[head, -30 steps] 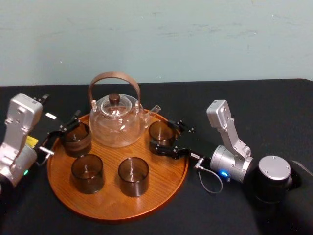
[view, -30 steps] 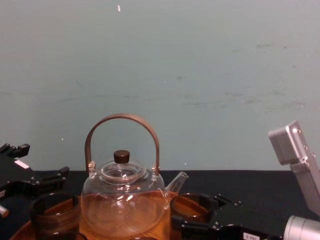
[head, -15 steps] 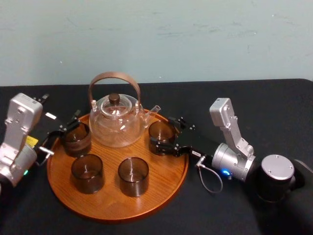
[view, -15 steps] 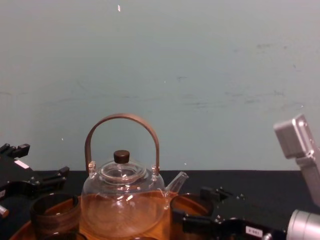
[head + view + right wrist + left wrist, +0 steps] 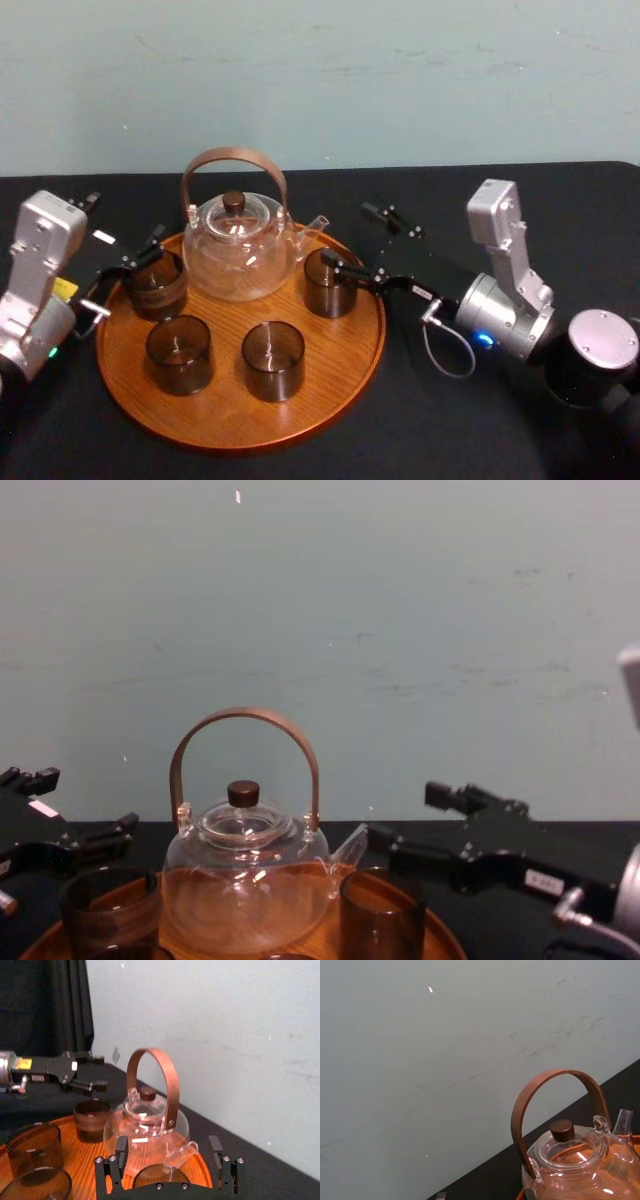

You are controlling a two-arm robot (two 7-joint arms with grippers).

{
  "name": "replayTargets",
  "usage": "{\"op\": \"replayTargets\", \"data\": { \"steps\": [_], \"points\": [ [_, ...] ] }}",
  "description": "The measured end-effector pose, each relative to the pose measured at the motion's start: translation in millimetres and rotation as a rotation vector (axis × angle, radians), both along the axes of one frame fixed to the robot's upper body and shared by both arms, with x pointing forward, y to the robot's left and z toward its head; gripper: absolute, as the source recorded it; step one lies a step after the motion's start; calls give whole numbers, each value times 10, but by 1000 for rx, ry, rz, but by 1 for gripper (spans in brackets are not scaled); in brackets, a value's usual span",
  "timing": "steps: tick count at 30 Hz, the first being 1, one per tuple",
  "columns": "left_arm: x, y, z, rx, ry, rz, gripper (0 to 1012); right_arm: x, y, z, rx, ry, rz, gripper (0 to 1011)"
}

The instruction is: Pick up the glass from the table and place it on the tray.

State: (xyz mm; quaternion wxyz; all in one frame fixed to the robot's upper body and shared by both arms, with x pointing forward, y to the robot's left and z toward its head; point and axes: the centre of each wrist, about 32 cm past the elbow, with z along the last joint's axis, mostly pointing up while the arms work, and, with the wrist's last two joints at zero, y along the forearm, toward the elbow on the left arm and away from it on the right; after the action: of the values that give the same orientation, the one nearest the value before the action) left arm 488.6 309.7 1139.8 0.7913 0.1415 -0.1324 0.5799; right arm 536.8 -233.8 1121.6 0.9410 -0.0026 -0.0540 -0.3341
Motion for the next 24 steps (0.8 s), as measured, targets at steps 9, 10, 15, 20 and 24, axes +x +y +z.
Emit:
{"op": "replayTargets", "data": {
  "steps": [9, 10, 15, 20, 24],
  "points": [
    [0, 0, 0, 0, 0, 0, 1001, -140, -147, 93, 28, -46, -54, 1002],
    [0, 0, 0, 0, 0, 0, 1001, -150, -167, 92, 30, -46, -63, 1002],
    [0, 0, 0, 0, 0, 0, 1001, -227, -312, 63, 33, -41, -120, 1002],
    [0, 0, 0, 0, 0, 0, 1001, -322, -478, 19, 38, -28, -184, 1002],
    [0, 0, 0, 0, 0, 0, 1001, -396, -597, -16, 36, -21, -236, 1002]
  ]
}}
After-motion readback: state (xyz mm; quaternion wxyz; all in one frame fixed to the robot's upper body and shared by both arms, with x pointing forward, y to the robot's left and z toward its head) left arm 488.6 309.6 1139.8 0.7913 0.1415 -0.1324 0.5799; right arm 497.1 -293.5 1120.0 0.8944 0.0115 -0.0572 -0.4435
